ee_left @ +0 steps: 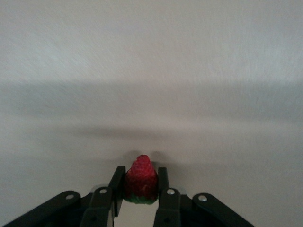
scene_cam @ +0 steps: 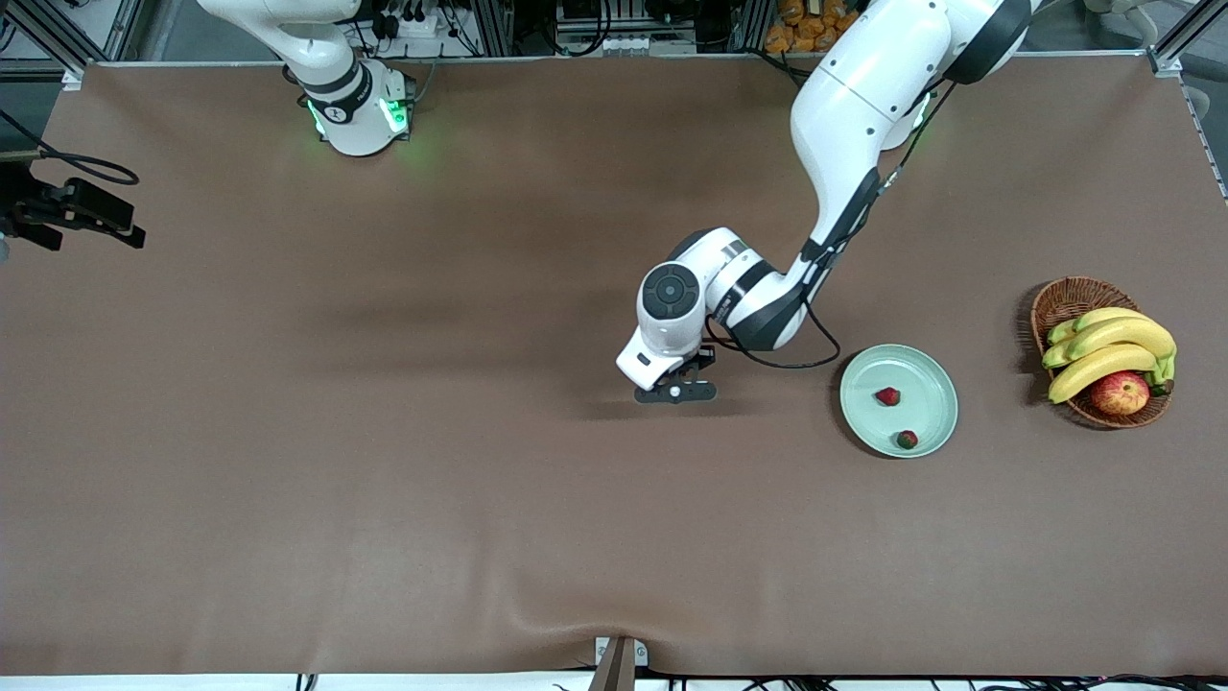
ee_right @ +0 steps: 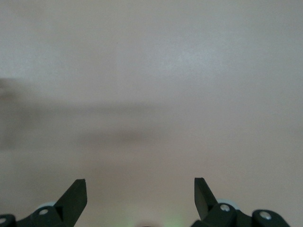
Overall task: Collect all strawberries into plate
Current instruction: 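Lower the strawberry onto the plate and open the left gripper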
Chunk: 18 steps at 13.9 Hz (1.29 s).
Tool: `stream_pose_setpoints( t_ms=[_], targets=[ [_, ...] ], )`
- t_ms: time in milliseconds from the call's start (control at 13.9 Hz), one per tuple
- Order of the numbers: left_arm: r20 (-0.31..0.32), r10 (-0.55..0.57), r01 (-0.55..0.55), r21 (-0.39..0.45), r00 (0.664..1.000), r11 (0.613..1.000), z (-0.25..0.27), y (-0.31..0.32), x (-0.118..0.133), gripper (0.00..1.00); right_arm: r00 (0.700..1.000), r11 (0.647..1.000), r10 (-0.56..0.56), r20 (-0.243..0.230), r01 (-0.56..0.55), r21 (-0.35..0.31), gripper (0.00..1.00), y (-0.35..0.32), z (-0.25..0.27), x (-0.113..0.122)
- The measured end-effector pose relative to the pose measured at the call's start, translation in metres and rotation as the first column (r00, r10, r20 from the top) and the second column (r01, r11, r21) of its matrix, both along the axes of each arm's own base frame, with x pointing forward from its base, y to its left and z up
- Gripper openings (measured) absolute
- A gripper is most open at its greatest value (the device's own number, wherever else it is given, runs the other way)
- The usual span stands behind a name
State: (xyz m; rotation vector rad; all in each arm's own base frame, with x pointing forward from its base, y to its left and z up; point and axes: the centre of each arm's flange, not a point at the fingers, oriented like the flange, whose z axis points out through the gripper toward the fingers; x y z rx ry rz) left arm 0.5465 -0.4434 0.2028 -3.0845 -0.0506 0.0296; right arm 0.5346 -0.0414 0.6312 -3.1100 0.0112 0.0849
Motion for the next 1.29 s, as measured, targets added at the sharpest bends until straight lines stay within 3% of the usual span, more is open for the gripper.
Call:
stream_pose_setpoints(
  t_ms=[216, 503, 719, 935, 1294],
  targets=[
    [-0.007, -0.036, 0.036, -0.015, 0.999, 0.999, 0.055, 0.041, 0.033, 0.32, 1.000, 1.000, -0.017, 0.013, 0.017, -0.002, 1.00, -0.009, 0.006, -0.001],
    [-0.097, -0.121, 0.115, -0.065, 0.988, 0.991, 0.110, 0.146, 0.078, 0.32, 0.999, 0.999, -0.041, 0.032, 0.041, -0.004, 1.00, -0.022, 0.016, -0.002],
    [-0.167, -0.217, 0.203, -0.094, 0.962, 0.975, 0.093, 0.236, 0.098, 0.32, 0.999, 1.000, -0.030, 0.029, 0.030, -0.004, 1.00, -0.016, 0.016, -0.002],
    [-0.218, -0.285, 0.261, -0.131, 0.933, 0.956, 0.061, 0.303, 0.100, 0.32, 0.999, 1.000, -0.019, 0.026, 0.019, -0.003, 1.00, -0.010, 0.016, -0.002],
    [-0.195, -0.289, 0.259, -0.162, 0.937, 0.952, 0.020, 0.354, 0.093, 0.32, 1.000, 1.000, 0.007, 0.004, -0.007, -0.002, 1.00, 0.004, 0.014, -0.003]
  ],
)
